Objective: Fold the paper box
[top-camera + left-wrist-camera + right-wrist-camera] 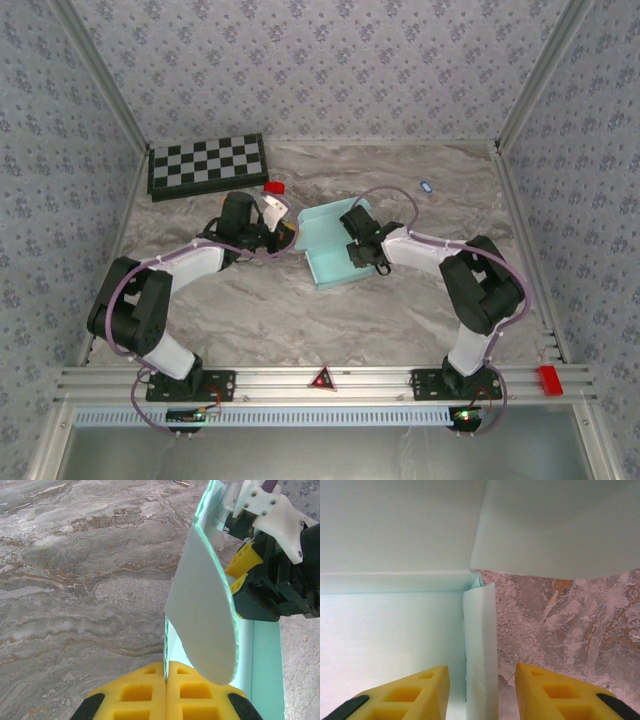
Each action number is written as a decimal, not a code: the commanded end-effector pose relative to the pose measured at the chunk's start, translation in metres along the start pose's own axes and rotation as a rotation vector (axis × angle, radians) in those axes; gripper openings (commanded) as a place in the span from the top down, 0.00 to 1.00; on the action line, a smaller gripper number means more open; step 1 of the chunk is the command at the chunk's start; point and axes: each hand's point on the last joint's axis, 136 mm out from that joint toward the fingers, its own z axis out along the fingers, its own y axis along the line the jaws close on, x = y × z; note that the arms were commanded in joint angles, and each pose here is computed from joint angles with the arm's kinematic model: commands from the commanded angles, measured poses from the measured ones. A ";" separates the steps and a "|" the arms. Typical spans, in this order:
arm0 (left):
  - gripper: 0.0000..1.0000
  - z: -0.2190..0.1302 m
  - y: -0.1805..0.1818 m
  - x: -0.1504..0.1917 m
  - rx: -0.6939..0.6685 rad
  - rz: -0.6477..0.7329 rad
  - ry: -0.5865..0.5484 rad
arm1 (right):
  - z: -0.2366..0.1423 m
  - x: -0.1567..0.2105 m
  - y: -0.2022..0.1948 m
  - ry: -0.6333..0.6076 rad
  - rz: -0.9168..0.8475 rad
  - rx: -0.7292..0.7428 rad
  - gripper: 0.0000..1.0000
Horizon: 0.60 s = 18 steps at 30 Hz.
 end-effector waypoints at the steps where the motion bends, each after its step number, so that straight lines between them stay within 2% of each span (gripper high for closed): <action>1: 1.00 -0.001 -0.001 -0.011 0.017 0.027 -0.018 | -0.012 -0.001 -0.001 0.010 0.030 -0.026 0.60; 9: 1.00 0.000 -0.002 -0.012 0.021 0.031 -0.019 | -0.026 0.007 -0.004 0.049 0.057 -0.070 0.62; 18: 1.00 0.002 -0.001 -0.012 0.026 0.027 -0.018 | -0.023 0.021 -0.006 0.115 0.052 -0.094 0.66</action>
